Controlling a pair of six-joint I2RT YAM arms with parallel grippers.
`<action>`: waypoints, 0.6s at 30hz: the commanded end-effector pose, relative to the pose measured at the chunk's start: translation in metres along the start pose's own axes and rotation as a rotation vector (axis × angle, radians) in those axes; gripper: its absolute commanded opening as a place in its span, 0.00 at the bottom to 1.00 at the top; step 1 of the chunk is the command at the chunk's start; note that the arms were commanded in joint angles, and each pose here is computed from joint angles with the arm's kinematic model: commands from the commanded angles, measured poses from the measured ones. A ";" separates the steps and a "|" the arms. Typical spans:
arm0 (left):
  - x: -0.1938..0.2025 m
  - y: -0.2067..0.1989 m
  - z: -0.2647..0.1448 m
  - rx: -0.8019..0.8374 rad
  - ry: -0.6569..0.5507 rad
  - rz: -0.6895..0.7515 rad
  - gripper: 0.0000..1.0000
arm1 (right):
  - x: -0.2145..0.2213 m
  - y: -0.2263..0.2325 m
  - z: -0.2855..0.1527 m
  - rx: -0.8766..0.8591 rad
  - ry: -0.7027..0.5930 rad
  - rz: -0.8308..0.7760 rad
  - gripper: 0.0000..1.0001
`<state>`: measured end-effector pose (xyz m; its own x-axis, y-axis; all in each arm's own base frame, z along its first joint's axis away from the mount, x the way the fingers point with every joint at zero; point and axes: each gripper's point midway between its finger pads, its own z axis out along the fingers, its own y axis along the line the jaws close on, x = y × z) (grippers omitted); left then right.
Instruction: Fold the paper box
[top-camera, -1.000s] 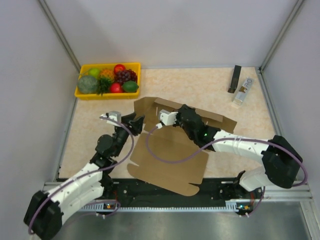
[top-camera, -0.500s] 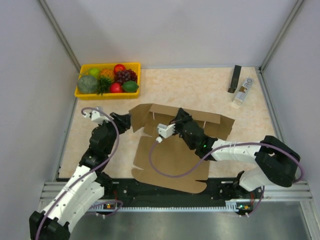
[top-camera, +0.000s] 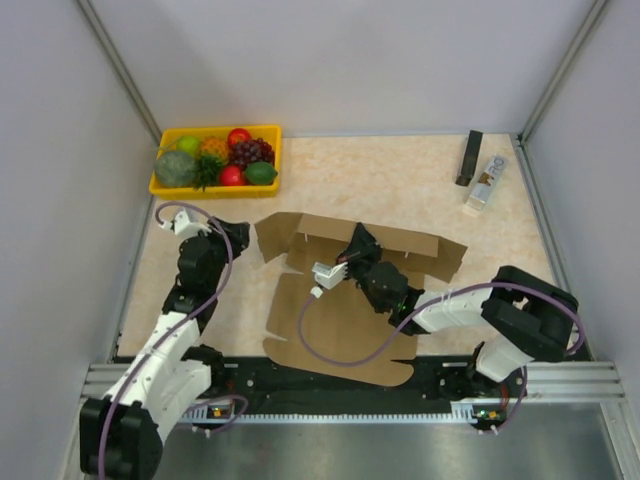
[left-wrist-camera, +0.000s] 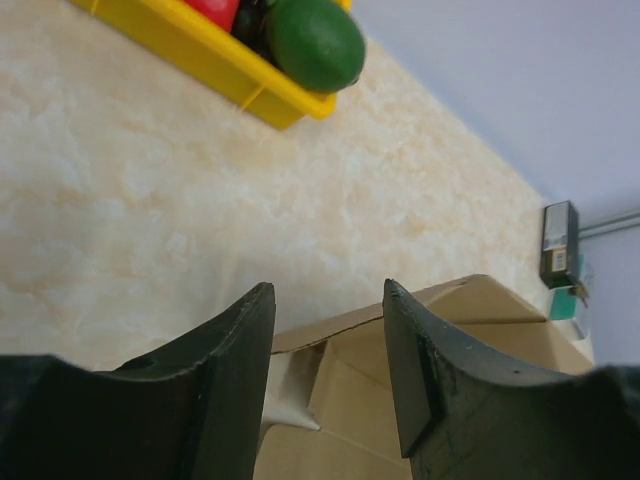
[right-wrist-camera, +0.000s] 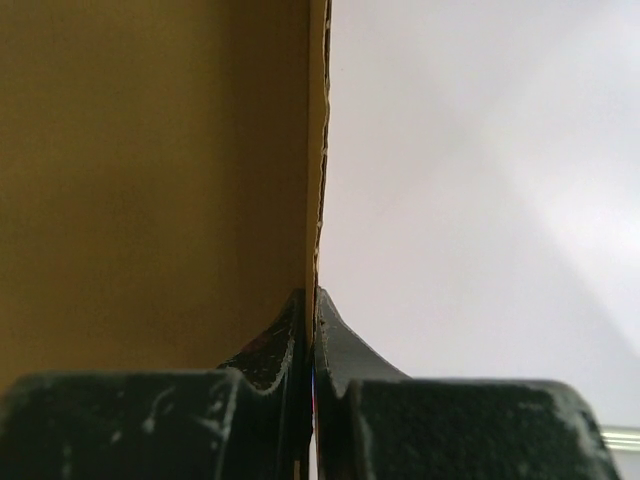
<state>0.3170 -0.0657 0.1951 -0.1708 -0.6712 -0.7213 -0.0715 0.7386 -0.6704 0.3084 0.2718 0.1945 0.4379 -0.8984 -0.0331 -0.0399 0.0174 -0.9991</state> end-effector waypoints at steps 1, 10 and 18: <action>0.012 0.012 0.017 -0.015 0.014 0.004 0.52 | -0.012 0.004 -0.005 0.008 -0.033 -0.005 0.00; 0.018 0.026 0.046 -0.033 0.018 0.000 0.37 | -0.015 -0.002 -0.006 0.009 -0.054 0.024 0.00; 0.066 -0.012 0.061 0.204 0.301 0.069 0.25 | -0.014 -0.003 -0.003 0.011 -0.063 0.036 0.00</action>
<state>0.3585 -0.0884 0.1157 -0.3968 -0.6203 -0.6766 -0.0878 0.7594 -0.6447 0.3024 0.2758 0.1945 0.4548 -0.8896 -0.0408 -0.0336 0.0287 -0.9990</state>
